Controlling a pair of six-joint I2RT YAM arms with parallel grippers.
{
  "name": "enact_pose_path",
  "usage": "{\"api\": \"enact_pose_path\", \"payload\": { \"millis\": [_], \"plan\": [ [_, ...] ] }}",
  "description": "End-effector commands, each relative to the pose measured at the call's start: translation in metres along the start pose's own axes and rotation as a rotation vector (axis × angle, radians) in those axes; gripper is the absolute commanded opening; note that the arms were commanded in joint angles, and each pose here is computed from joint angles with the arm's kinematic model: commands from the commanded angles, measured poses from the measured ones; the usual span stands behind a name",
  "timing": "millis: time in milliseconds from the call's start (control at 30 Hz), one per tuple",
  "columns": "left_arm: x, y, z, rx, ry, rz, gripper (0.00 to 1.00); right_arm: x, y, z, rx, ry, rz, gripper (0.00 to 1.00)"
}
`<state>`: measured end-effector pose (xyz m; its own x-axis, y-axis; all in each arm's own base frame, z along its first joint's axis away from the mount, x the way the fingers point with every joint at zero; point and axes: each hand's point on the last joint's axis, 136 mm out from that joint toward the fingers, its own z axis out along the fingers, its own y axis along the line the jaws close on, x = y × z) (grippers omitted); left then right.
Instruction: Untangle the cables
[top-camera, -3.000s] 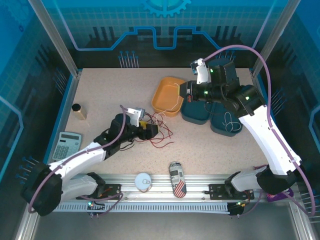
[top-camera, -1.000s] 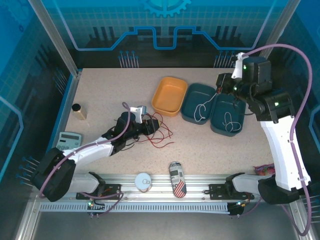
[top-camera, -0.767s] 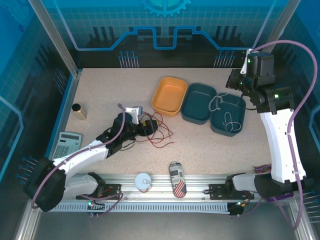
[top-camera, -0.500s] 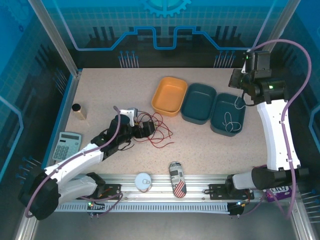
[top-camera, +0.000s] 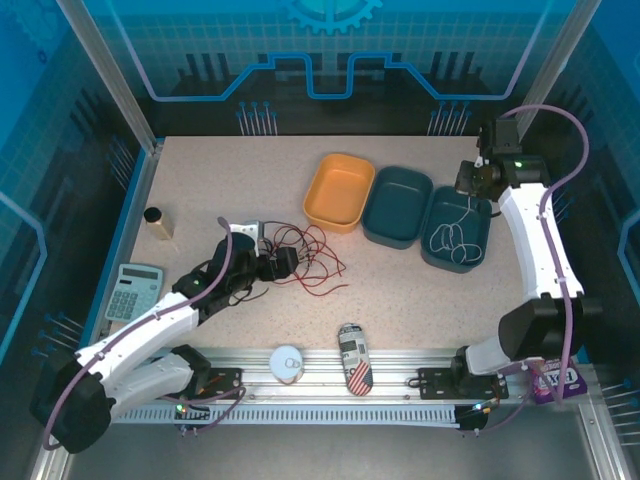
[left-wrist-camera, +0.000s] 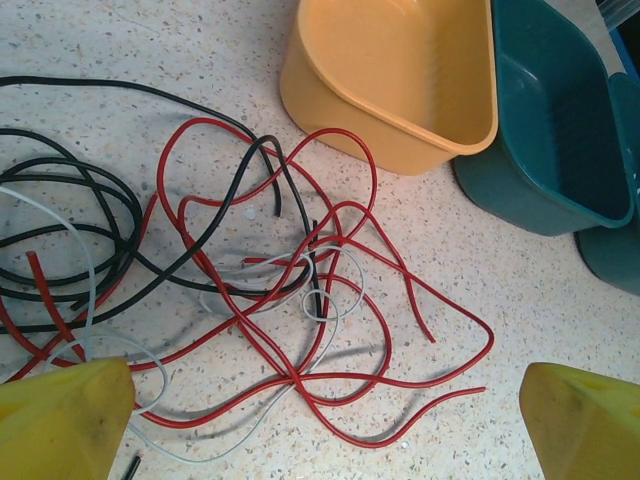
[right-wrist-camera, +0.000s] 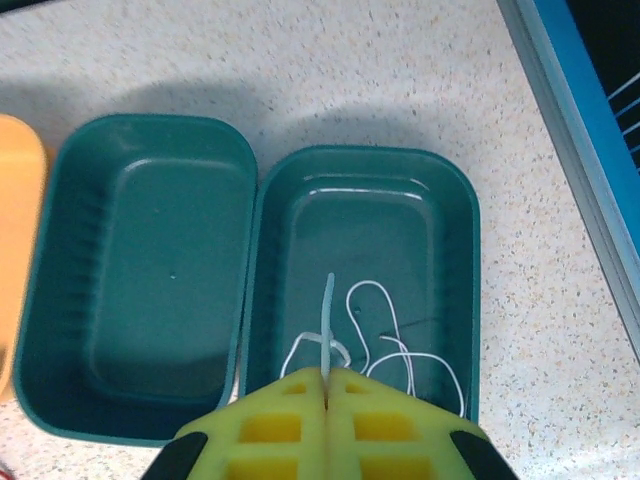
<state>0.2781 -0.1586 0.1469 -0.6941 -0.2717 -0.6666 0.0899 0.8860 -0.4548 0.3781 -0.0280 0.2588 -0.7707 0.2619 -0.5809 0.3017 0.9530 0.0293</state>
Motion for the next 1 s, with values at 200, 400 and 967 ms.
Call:
{"api": "enact_pose_path", "payload": {
  "millis": [200,400,967],
  "plan": [
    [-0.010,0.010,-0.014,-0.053,-0.041,0.015,0.99,0.012,-0.002,0.067,0.050,0.155,-0.056,0.00],
    [-0.006,0.015,-0.017,-0.070,-0.036,0.016,0.99,0.023,0.003,0.127,0.058,0.281,-0.083,0.00],
    [-0.001,0.030,-0.033,-0.110,-0.059,0.019,0.99,0.050,0.011,0.159,0.027,0.412,-0.049,0.48]
  ]
}}
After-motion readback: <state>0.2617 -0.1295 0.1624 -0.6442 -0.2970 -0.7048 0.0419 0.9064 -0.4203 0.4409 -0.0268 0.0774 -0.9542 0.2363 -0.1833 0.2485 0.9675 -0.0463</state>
